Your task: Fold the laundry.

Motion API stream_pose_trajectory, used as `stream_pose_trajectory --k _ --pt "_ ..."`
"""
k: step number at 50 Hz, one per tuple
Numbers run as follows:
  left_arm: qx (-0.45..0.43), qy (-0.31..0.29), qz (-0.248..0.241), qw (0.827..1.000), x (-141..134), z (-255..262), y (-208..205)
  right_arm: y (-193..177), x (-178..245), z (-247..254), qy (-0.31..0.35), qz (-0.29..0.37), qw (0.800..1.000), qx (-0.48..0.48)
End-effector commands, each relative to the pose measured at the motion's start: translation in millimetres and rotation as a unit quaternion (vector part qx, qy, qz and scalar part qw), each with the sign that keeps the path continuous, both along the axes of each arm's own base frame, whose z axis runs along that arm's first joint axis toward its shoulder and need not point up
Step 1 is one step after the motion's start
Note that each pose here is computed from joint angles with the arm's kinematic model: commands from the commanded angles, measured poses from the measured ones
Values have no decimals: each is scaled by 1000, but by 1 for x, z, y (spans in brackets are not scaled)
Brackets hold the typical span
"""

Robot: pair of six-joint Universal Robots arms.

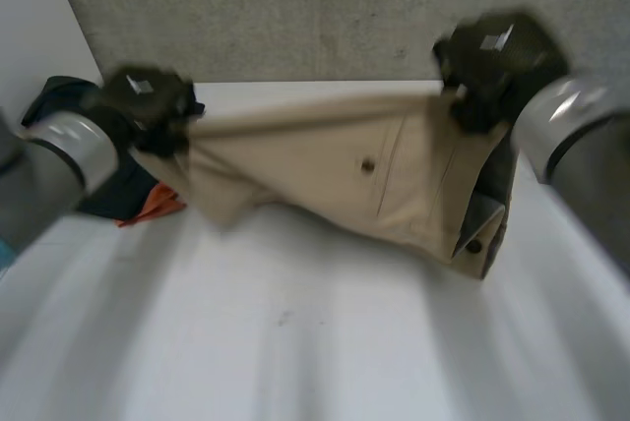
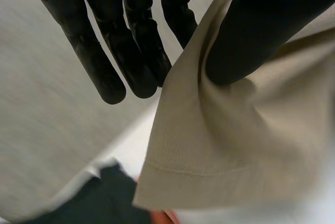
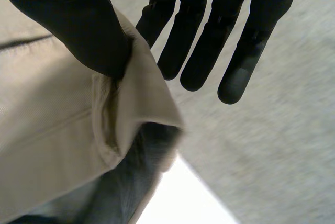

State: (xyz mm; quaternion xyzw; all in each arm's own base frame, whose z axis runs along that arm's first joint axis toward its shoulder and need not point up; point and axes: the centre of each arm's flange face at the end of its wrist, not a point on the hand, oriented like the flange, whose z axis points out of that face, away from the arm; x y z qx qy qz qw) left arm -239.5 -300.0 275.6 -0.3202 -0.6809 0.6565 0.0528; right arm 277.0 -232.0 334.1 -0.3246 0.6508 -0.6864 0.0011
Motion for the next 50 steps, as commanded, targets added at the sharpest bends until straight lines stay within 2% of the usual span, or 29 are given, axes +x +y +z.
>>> stream_pose_trajectory --k 1,5,10,17,22,25,26,27,29,30,33,34,37,38,41,42,45,50 --pt "-110 123 -2 986 10 91 71 -25 -15 56 -10 5 1000 -27" --pt "-92 131 -25 987 4 86 88 -43 -16 52 -11 10 1000 -7" --pt "-41 101 -45 993 -11 55 97 -62 -10 25 -11 13 999 33" --pt "20 24 -17 999 -25 -13 61 -75 12 -40 -7 33 994 105" --pt "-52 2 30 998 -37 -23 0 -100 26 -69 -17 18 997 69" --pt "-107 14 48 993 -42 -6 -22 -125 34 -62 -41 -18 999 -15" --pt "-149 33 59 987 -45 11 -35 -131 36 -56 -51 -27 997 -42" --pt "-171 45 66 982 -46 21 -41 -142 40 -38 -76 -41 990 -107" --pt "-212 72 74 972 -48 42 -49 -148 42 -17 -104 -46 979 -170" --pt "-249 105 83 959 -48 64 -52 -152 43 9 -138 -49 961 -235" --pt "-291 157 95 939 -46 95 -51 -150 43 42 -183 -41 931 -313" --pt "-309 186 97 928 -44 110 -45 -146 41 63 -209 -29 911 -355" --pt "-320 210 98 919 -42 123 -36 -138 45 79 -227 5 897 -378" --pt "-314 218 92 919 -43 125 -30 -133 50 80 -222 37 901 -371" --pt "-288 212 77 931 -45 115 -16 -131 52 75 -212 55 909 -355" --pt "-280 208 72 934 -46 110 -12 -131 54 68 -202 59 917 -338" --pt "-242 184 57 951 -50 84 0 -134 52 49 -185 50 936 -295" --pt "-166 131 61 975 -47 27 17 -136 49 2 -144 43 965 -216"
